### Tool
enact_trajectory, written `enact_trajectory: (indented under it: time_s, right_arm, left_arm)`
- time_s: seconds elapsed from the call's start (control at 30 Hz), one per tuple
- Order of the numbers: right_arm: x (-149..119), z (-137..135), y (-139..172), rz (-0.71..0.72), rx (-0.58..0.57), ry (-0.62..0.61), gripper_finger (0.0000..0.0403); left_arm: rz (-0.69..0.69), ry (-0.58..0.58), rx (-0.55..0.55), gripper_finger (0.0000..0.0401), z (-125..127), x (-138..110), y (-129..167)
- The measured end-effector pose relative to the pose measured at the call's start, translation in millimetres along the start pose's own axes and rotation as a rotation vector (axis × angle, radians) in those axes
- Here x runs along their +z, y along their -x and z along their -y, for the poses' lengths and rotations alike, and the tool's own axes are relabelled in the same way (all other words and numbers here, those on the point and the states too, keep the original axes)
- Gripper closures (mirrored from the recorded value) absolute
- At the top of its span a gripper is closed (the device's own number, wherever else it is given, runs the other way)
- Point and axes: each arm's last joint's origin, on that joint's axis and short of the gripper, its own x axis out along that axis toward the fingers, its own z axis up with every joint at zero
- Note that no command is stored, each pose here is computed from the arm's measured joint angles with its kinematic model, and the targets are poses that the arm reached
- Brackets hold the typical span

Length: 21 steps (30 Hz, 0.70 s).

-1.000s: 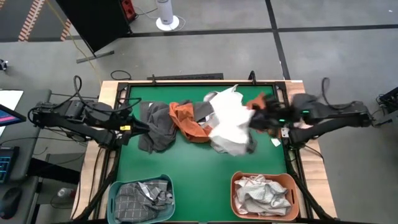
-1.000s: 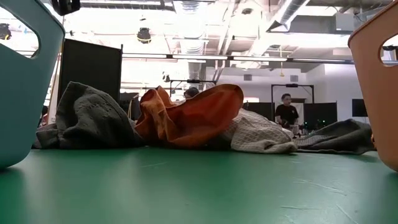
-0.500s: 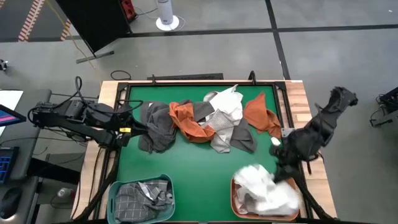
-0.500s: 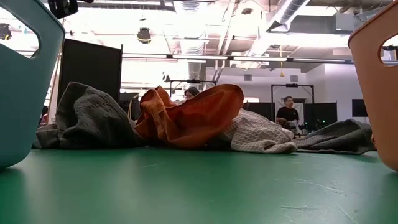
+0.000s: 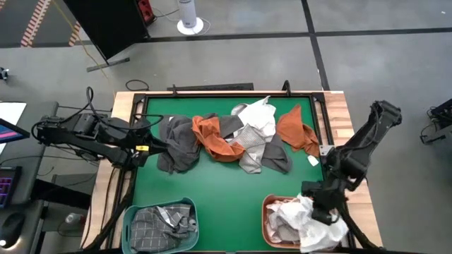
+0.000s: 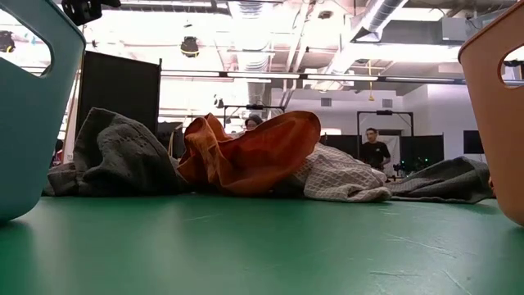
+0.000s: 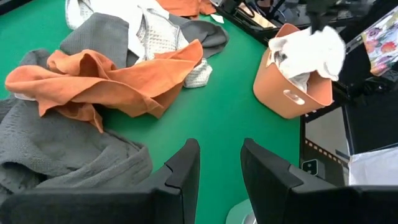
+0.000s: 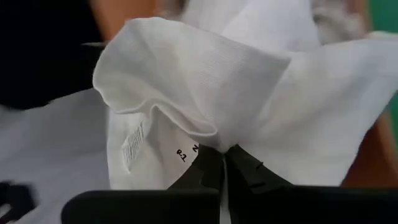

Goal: Sort towels by color in basket
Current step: Put the bottom white towel into the orange bin

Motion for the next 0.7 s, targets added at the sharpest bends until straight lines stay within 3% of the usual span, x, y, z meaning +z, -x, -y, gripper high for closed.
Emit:
enact_trajectory:
  time_s: [0.17, 0.43, 0.7]
  right_arm:
    - [26.2, 6.5, -22.3, 0.060, -0.136, -0.033, 0.0378]
    - [62.0, 8.3, -61.3, 0.078, -0.190, 0.015, 0.0378]
    - [63.9, 8.2, -97.1, -0.027, -0.216, 0.139, 0.0373]
  left_arm:
    - [0.000, -0.002, 0.000, 0.0291, 0.0, 0.0, 0.0]
    - [-0.018, -0.032, 0.013, 0.0291, -1.4, -1.8, 0.0]
    - [-0.049, -0.038, 0.035, 0.0291, -3.7, -4.7, 0.3]
